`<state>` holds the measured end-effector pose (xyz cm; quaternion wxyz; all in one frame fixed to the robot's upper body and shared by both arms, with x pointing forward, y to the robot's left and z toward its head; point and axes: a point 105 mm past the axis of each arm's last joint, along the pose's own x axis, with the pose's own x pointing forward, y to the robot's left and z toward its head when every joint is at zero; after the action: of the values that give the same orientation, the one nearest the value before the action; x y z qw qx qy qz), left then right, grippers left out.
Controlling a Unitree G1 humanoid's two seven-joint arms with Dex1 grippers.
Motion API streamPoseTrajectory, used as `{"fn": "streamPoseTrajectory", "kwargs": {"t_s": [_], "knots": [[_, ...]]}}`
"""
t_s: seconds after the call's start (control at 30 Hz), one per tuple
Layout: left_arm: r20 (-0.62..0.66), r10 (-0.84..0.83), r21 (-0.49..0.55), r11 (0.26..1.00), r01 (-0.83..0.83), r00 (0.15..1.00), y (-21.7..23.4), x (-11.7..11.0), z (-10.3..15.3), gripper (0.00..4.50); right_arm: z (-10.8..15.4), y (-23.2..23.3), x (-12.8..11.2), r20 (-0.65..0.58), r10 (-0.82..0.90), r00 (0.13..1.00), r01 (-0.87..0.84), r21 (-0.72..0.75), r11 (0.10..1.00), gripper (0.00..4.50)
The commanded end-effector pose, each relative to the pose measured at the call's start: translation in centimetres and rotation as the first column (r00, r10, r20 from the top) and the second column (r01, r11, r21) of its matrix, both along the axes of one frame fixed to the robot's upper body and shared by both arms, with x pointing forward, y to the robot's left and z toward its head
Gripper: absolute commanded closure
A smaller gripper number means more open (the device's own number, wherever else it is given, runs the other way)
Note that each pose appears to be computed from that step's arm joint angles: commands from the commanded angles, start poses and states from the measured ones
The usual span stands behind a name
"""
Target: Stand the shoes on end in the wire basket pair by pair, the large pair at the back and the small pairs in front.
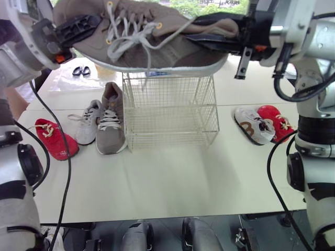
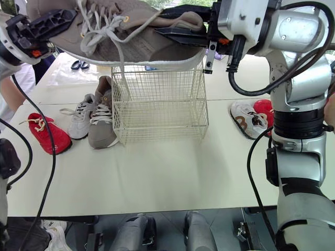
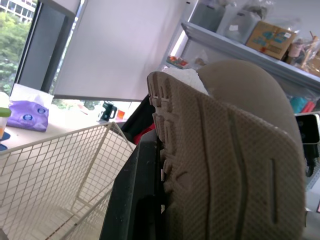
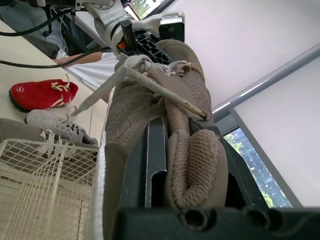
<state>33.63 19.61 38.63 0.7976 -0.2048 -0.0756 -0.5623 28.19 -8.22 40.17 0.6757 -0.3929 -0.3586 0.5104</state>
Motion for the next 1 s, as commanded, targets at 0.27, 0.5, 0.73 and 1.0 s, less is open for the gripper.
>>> {"fn": "streamPoseTrajectory", "kwargs": {"t_s": [0.27,0.5,0.73,1.0], "knots": [[0.171,0.17,-0.316,0.942,-0.11,0.97,2.1,-2.5,2.0,3.96,3.3,-4.9,1.7,-0.195,-0.051,0.98,0.14,0.474,0.869,1.32],[0.151,0.287,-0.549,0.82,-0.162,0.946,0.7,-3.9,1.0,3.96,2.2,-10.3,3.9,-0.398,0.268,0.877,0.244,0.85,0.466,0.04],[0.058,0.256,-0.674,0.723,-0.151,0.965,-2.5,-2.2,0.1,3.96,-1.0,-1.3,3.2,-0.425,0.727,0.539,0.179,0.901,0.395,0.04],[0.022,0.163,-0.656,0.747,-0.109,0.986,-4.5,-1.7,-1.6,3.96,-1.3,2.1,2.9,-0.437,0.762,0.479,0.158,0.896,0.414,0.04]]}}
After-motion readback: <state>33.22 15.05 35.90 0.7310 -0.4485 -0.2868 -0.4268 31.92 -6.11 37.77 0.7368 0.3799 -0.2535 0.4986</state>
